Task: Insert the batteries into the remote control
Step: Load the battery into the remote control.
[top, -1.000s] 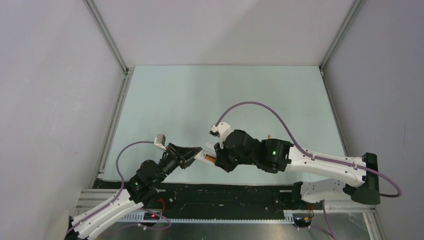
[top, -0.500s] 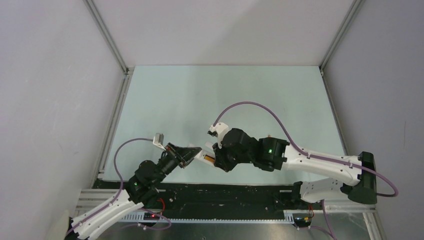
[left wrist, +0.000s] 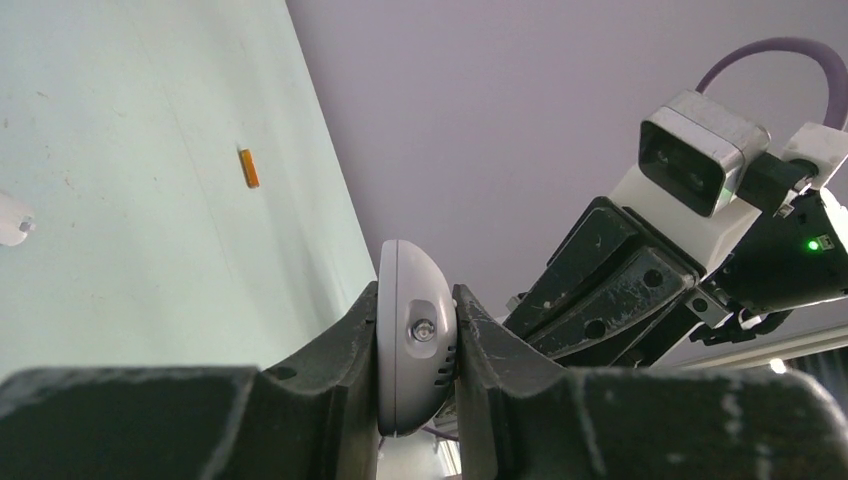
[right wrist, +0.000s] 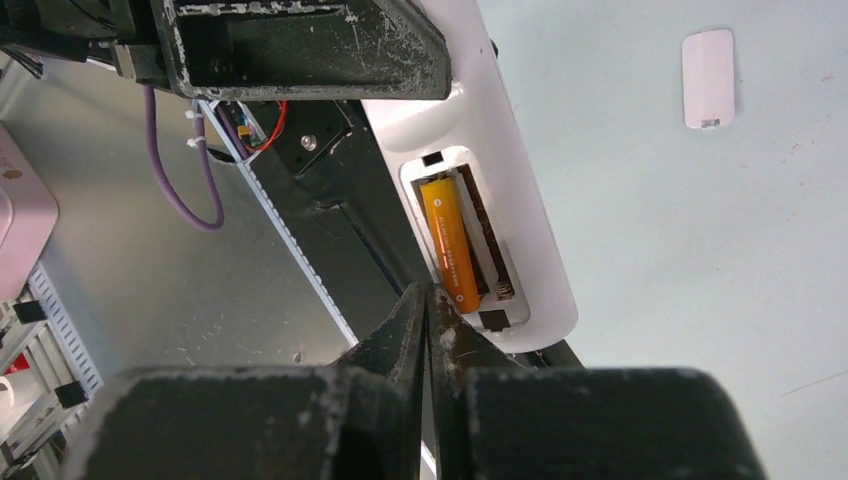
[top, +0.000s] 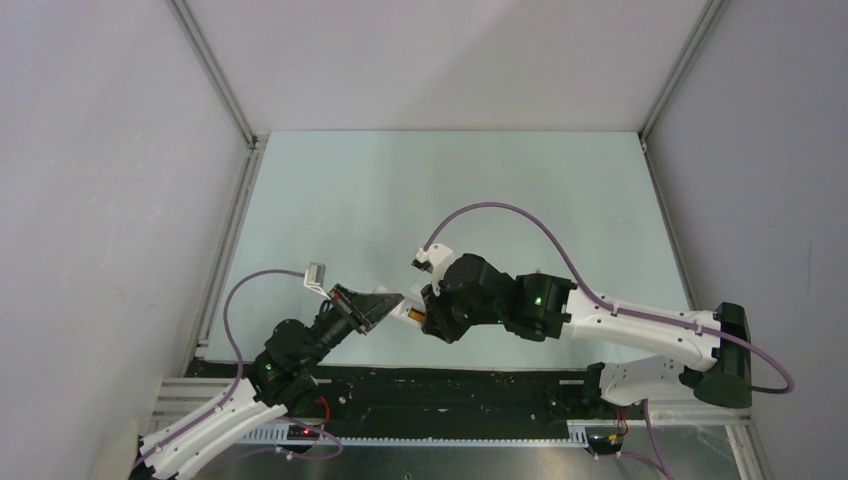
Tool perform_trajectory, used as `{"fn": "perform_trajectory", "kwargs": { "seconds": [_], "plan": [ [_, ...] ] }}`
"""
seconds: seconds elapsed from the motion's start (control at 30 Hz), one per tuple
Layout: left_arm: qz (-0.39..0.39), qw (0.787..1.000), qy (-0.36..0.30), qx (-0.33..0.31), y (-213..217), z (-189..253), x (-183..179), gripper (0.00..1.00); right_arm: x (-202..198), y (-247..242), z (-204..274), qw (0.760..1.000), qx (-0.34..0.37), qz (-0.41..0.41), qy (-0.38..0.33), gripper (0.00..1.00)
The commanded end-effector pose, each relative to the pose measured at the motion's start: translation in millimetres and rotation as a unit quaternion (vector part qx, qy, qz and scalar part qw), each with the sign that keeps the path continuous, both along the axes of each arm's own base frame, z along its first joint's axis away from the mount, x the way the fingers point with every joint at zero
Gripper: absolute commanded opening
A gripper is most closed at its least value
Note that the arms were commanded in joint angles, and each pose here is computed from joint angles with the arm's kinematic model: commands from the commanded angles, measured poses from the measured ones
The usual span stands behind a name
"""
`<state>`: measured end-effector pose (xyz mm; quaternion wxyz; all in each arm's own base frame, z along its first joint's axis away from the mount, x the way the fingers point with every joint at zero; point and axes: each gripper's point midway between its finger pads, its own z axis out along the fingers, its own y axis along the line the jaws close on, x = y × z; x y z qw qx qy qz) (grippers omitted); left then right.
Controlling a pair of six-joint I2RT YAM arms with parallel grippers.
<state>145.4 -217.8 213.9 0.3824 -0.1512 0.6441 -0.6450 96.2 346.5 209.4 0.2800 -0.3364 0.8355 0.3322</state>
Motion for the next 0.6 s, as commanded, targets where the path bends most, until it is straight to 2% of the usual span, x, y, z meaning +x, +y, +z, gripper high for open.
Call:
{"fn": "perform_trajectory", "kwargs": {
  "seconds": [0.0, 0.23, 0.57],
  "plan": [
    [-0.039, 0.995, -0.074, -0.057, 2, 60, -20, 0.00, 13, -1, 2, 1.000, 0.002, -0.015, -0.018, 0.07],
    [-0.053, 0.994, -0.085, -0.054, -1, 62, -25, 0.00, 12, 1, 5, 1.000, 0.011, -0.002, -0.012, 0.07],
    [-0.047, 0.996, -0.052, -0.051, -4, 49, -18, 0.00, 1, 20, 27, 0.997, 0.069, 0.044, -0.008, 0.09]
  ]
}}
